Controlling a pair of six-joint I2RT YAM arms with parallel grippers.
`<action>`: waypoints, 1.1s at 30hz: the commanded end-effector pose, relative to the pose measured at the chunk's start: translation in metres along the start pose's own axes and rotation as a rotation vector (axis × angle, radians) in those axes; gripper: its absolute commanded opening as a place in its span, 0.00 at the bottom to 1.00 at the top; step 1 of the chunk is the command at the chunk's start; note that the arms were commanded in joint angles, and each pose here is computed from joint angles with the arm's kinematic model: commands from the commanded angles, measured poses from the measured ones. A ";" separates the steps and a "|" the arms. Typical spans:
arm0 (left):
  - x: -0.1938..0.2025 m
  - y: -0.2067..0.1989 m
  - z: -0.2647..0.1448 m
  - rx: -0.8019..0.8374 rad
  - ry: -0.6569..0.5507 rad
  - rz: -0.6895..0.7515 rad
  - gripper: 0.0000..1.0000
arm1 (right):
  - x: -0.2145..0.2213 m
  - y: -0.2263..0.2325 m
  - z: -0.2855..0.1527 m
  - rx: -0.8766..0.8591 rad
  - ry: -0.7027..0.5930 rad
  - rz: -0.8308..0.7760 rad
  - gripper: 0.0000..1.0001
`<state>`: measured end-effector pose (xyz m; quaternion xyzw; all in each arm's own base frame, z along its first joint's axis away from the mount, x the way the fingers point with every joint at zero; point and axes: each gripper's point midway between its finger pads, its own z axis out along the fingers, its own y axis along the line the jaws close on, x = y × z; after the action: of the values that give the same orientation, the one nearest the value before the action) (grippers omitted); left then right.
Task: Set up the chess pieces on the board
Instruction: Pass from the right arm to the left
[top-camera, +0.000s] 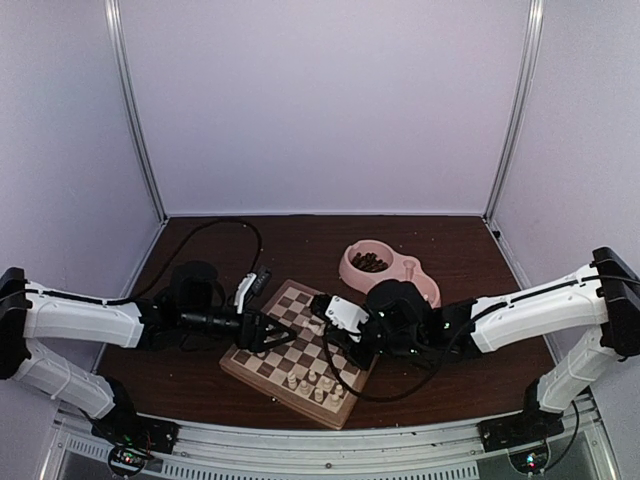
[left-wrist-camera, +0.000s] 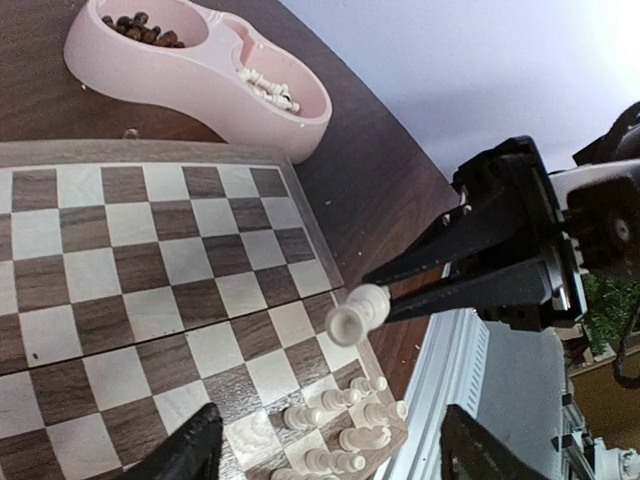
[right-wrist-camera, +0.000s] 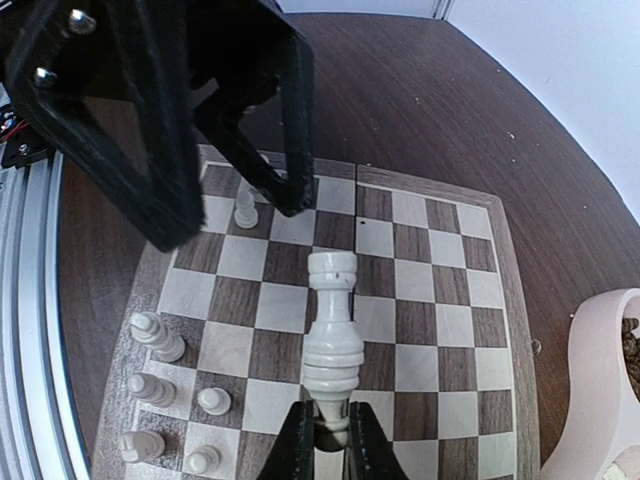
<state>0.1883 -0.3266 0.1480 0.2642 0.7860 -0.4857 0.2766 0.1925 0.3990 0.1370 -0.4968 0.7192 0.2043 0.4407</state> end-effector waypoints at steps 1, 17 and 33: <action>-0.015 -0.019 0.008 0.120 -0.027 -0.017 0.66 | -0.019 0.018 -0.001 -0.044 -0.048 -0.041 0.02; -0.013 -0.035 0.005 0.202 0.006 -0.005 0.55 | -0.020 0.043 0.002 -0.100 -0.042 -0.110 0.01; -0.006 -0.032 0.011 0.213 0.043 -0.027 0.45 | -0.019 0.041 0.003 -0.079 -0.043 -0.110 0.00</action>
<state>0.1674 -0.3439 0.1536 0.2823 0.7556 -0.5529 0.2090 0.1597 0.4217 0.1341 -0.5540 0.6793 0.2118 0.4322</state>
